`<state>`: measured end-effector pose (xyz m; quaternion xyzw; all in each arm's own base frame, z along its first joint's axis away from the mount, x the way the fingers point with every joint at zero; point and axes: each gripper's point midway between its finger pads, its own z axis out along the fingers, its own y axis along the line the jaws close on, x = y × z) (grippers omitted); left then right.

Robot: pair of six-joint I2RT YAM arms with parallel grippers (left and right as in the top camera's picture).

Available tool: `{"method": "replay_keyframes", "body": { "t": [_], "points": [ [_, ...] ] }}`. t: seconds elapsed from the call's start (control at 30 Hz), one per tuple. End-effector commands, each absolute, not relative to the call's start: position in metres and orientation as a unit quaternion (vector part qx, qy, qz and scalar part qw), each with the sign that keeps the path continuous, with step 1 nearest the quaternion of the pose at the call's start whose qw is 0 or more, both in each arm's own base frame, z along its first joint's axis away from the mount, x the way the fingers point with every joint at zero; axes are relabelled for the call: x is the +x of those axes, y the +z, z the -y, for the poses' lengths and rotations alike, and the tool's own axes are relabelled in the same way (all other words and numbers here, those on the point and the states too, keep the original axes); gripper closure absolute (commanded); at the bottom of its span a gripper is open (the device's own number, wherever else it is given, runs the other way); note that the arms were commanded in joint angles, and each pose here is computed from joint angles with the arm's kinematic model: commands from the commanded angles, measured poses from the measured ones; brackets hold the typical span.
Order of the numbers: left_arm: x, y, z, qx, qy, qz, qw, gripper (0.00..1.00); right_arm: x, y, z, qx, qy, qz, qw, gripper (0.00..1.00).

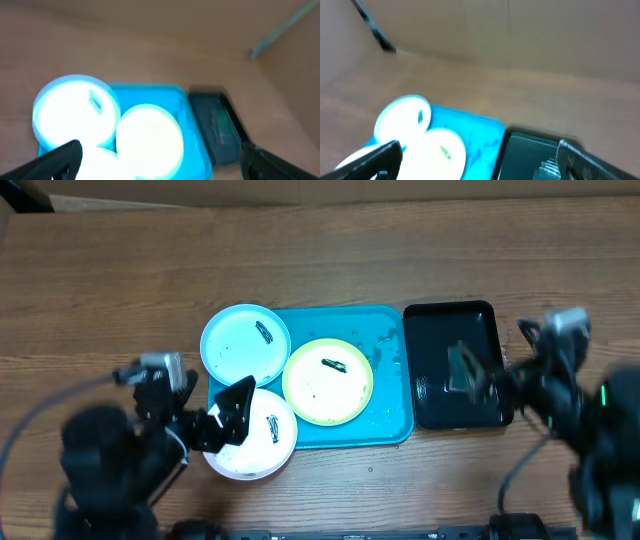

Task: Clean dirty plates on tray and stack at the side
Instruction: 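Move the left gripper to the yellow-rimmed plate's left edge and grip it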

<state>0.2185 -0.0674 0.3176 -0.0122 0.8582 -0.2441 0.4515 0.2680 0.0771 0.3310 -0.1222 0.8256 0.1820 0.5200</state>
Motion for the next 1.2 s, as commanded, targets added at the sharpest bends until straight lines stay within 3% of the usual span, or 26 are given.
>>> {"method": "replay_keyframes", "body": {
  "t": [0.0, 0.17, 0.2, 0.23, 0.27, 0.3, 0.37, 0.43, 0.5, 0.67, 0.87, 0.97, 1.07, 1.17],
  "points": [
    [0.228, 0.330, 0.076, 0.029, -0.249, -0.888, 0.386, 0.00, 0.295, 0.324, -0.087, -0.133, 0.208, -0.863, 0.440, 0.00],
    [0.244, 0.316, 0.083, -0.001, -0.278, -0.923, 0.267, 0.00, 0.312, 0.283, -0.106, -0.073, 0.289, -0.919, 0.259, 0.00],
    [0.247, 0.312, 0.085, -0.004, -0.284, -0.926, 0.250, 0.04, 0.314, 0.275, -0.110, -0.058, 0.306, -0.922, 0.229, 0.00],
    [0.252, 0.307, 0.086, -0.007, -0.289, -0.928, 0.236, 0.32, 0.317, 0.265, -0.113, -0.053, 0.318, -0.924, 0.206, 0.00],
    [0.256, 0.301, 0.086, -0.012, -0.291, -0.930, 0.222, 0.50, 0.320, 0.256, -0.113, -0.051, 0.318, -0.927, 0.193, 0.00],
    [0.260, 0.294, 0.088, -0.022, -0.297, -0.933, 0.203, 0.76, 0.325, 0.245, -0.113, -0.057, 0.316, -0.930, 0.180, 0.00],
    [0.263, 0.280, 0.090, -0.041, -0.301, -0.938, 0.166, 0.96, 0.332, 0.226, -0.112, -0.056, 0.310, -0.936, 0.155, 0.00],
    [0.265, 0.267, 0.094, -0.040, -0.296, -0.944, 0.139, 0.96, 0.337, 0.209, -0.111, -0.047, 0.308, -0.941, 0.131, 0.00],
    [0.266, 0.252, 0.096, -0.035, -0.274, -0.954, 0.117, 0.96, 0.340, 0.197, -0.108, -0.041, 0.296, -0.947, 0.118, 0.07],
    [0.270, 0.209, 0.098, -0.049, -0.175, -0.981, 0.065, 0.96, 0.345, 0.164, -0.082, 0.000, 0.195, -0.976, 0.092, 0.12],
    [0.278, 0.162, 0.112, -0.039, -0.120, -0.991, 0.033, 0.73, 0.345, 0.139, -0.055, 0.052, 0.090, -0.992, 0.076, 0.13],
    [0.281, 0.139, 0.117, -0.044, -0.113, -0.993, 0.011, 0.66, 0.345, 0.128, -0.052, 0.059, 0.076, -0.993, 0.068, 0.18],
    [0.285, 0.114, 0.119, -0.044, -0.102, -0.994, -0.018, 0.62, 0.345, 0.112, -0.051, 0.067, 0.074, -0.993, 0.069, 0.21],
    [0.288, 0.093, 0.120, -0.051, -0.093, -0.993, -0.045, 0.66, 0.345, 0.099, -0.051, 0.067, 0.075, -0.992, 0.072, 0.23]
  ]
}}
